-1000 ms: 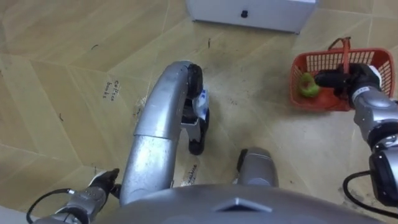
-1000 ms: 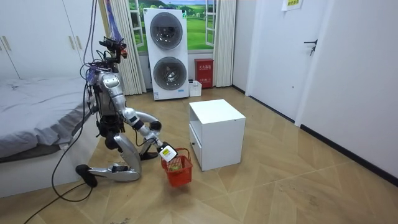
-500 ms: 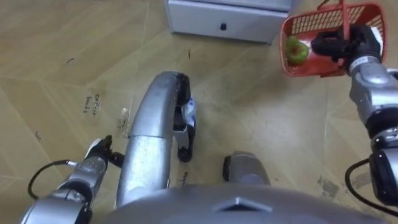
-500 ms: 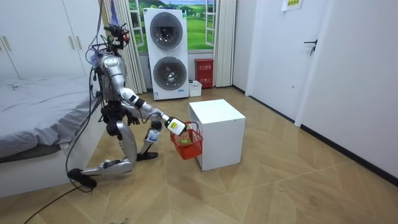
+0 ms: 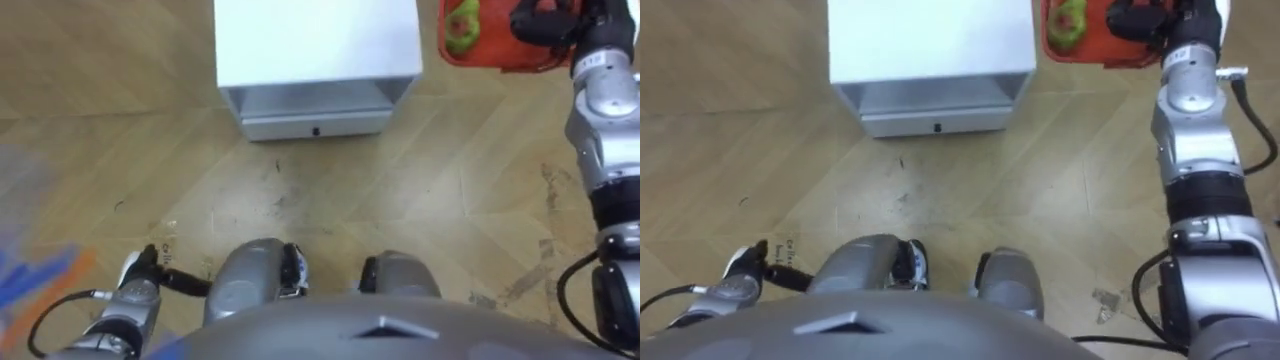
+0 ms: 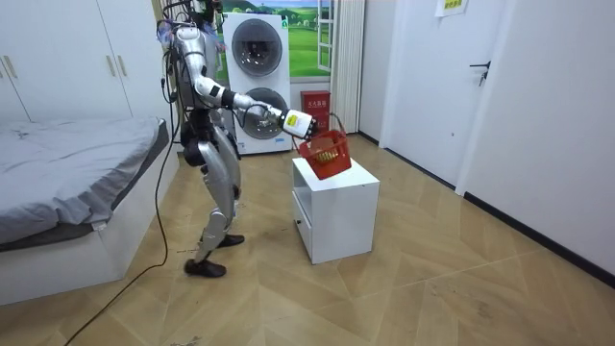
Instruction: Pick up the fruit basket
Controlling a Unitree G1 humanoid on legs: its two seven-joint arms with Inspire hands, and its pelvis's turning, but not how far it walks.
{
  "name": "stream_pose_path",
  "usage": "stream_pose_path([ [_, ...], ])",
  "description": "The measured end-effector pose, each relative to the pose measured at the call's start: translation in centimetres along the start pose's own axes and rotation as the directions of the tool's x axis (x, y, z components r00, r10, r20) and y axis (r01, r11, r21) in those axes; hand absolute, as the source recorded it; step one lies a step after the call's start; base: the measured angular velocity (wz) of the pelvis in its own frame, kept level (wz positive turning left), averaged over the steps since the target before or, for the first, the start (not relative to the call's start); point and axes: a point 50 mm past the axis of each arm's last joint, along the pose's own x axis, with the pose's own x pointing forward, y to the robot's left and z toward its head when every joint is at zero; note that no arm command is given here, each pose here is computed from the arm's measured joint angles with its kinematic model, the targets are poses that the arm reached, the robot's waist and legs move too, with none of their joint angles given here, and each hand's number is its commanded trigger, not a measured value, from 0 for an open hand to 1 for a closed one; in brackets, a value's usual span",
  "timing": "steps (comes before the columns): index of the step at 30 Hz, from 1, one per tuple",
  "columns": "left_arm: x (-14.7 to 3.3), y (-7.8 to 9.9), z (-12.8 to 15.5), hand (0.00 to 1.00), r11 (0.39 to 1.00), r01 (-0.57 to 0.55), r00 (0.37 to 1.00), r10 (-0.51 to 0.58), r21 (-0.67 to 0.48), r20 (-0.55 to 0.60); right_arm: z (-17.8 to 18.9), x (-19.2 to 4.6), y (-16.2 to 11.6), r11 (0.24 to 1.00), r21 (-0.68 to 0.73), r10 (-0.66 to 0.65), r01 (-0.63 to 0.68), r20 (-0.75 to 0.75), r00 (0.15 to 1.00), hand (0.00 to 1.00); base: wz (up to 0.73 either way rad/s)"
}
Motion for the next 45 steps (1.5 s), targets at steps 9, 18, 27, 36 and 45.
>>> stream_pose_path([
  [9,-0.7,-0.7,-1.4,0.0,0.995,0.024,1.0,-0.025,-0.093,-0.011,2.1,-0.4,-0.7,0.998,0.06,-0.03,0.024,0.087,0.996,1.0,0.26],
  [18,-0.8,-0.8,-2.6,0.0,0.988,0.032,0.997,-0.042,-0.149,-0.06,4.4,-1.3,0.7,0.995,0.04,0.084,-0.093,0.186,0.979,1.0,-0.16],
  [27,-0.9,-1.3,-2.6,0.0,0.985,0.068,0.995,-0.079,-0.161,-0.058,4.2,-1.7,2.7,0.971,0.022,0.231,-0.239,0.171,0.958,1.0,0.0],
  [36,-0.9,-1.5,-3.1,0.0,0.983,0.1,0.991,-0.112,-0.153,-0.073,4.0,-2.2,4.7,0.947,0.019,0.313,-0.32,0.171,0.934,1.0,0.03],
  [45,-0.8,-1.7,-2.7,0.0,0.983,0.143,0.986,-0.152,-0.113,-0.072,2.4,-3.6,8.3,0.875,-0.047,0.484,-0.482,0.093,0.87,1.0,-0.04],
])
